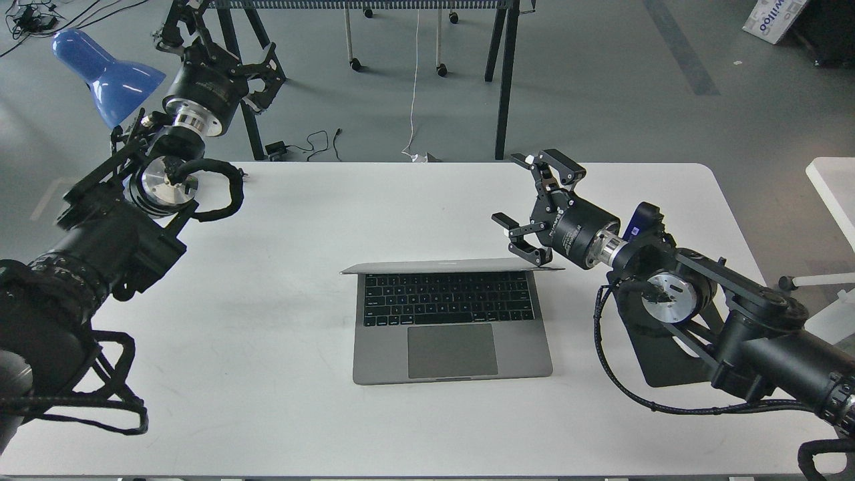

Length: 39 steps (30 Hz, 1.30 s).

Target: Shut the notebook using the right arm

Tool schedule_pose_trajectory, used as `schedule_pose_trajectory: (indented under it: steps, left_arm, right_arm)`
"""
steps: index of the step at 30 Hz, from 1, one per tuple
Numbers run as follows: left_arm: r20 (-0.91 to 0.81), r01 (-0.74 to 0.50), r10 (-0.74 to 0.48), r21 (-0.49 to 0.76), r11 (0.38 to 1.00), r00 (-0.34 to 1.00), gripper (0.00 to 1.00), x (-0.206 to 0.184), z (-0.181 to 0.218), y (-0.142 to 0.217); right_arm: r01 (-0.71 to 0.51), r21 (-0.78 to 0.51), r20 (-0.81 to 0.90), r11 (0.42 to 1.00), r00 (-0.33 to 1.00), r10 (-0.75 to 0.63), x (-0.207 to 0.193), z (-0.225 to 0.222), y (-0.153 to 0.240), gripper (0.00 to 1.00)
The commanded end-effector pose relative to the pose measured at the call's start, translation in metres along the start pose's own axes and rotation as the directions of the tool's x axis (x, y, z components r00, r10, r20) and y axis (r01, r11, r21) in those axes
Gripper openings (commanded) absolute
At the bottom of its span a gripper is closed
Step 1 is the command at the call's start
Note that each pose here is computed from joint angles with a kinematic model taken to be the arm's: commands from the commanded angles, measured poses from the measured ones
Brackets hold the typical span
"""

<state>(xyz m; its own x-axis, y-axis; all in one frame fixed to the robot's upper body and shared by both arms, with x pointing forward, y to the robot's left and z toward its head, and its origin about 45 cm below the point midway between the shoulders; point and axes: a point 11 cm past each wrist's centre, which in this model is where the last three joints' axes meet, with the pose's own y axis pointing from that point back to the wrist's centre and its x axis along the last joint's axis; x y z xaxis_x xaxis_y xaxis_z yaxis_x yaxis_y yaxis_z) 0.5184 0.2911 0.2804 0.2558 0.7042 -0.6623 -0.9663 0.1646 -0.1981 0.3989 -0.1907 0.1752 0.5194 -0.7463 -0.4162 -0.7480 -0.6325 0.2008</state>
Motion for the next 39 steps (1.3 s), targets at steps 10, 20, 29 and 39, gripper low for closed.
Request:
schedule_pose_trajectory:
  steps: [10,20,29,39]
  left_arm:
    - [-0.001,0.0,0.0,0.0,1.0,1.0,1.0,0.0,0.0,0.0]
    - [-0.001,-0.001,0.001,-0.001,1.0,1.0,1.0,0.0,0.001,0.0]
    - [-0.001,-0.001,0.001,-0.001,1.0,1.0,1.0,0.0,0.001,0.0]
    - [-0.001,-0.001,0.001,-0.001,1.0,1.0,1.0,0.0,0.001,0.0]
  right_arm:
    - [-0.018,-0.138,-0.001,0.99,1.0,0.018,0.004,0.069,0.024,1.0]
    - [-0.076,-0.241,-0.038,0.968,0.997,0.069,0.012,0.113,0.027,1.0]
    - [-0.055,-0.238,-0.025,0.97,0.998,0.05,0.001,0.116,0.021,1.0]
    - [-0.089,0.032,0.019,0.995,0.996,0.089,0.02,0.016,0.015,1.0]
